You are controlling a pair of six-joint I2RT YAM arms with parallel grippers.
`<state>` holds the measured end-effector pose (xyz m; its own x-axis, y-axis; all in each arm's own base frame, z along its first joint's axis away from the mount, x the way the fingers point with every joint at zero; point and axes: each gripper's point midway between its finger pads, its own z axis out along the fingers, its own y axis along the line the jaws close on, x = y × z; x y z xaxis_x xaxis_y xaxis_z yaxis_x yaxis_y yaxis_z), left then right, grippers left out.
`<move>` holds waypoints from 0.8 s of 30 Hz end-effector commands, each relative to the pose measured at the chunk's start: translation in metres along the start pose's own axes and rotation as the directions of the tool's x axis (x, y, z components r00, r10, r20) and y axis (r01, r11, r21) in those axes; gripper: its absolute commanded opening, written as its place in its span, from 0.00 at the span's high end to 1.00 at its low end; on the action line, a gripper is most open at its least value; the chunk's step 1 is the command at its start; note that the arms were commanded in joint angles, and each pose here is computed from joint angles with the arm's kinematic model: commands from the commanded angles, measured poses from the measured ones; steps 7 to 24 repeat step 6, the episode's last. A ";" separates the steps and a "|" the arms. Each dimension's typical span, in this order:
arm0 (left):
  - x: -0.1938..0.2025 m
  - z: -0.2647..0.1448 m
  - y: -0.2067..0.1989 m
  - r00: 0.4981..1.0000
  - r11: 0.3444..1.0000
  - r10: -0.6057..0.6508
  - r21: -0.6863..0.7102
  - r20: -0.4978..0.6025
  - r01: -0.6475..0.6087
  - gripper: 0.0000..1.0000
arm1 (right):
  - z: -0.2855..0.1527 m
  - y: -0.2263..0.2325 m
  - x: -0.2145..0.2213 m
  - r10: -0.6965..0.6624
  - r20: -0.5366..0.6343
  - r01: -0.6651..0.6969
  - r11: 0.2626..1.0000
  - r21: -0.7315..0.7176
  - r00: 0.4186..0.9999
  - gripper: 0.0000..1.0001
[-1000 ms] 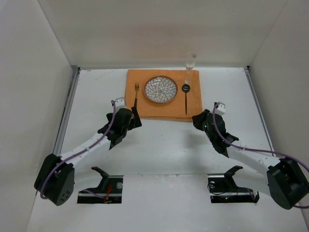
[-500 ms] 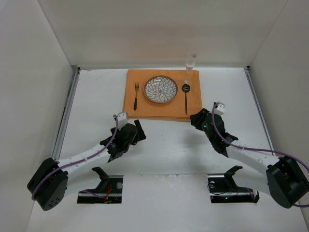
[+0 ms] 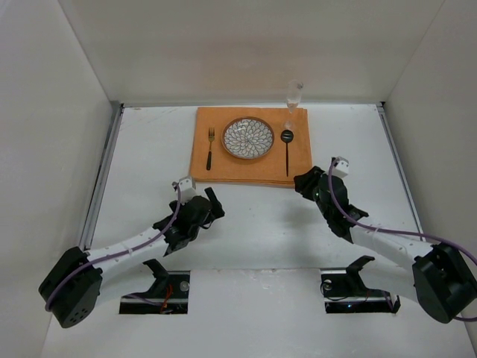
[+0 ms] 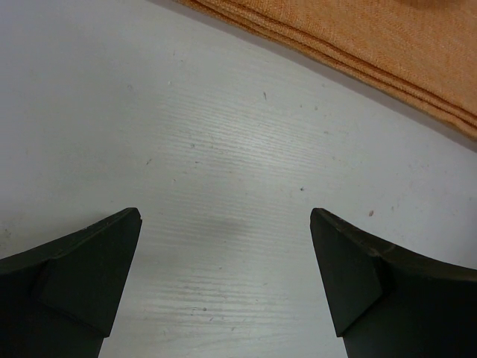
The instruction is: Set the dinner table for one person
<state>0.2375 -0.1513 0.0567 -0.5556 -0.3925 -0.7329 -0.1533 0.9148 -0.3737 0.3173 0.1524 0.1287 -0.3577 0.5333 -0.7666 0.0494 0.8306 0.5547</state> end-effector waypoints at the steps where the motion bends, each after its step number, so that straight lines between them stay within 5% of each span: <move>1: -0.011 -0.001 0.000 0.999 1.000 -0.021 -0.001 0.051 0.021 0.00 | 0.001 0.017 -0.019 0.014 0.060 -0.012 0.999 -0.045 0.998 0.52; 24: -0.013 0.002 0.003 0.999 1.000 0.003 -0.026 0.047 -0.001 0.00 | 0.000 0.017 -0.021 0.023 0.068 -0.019 0.999 -0.051 0.997 0.52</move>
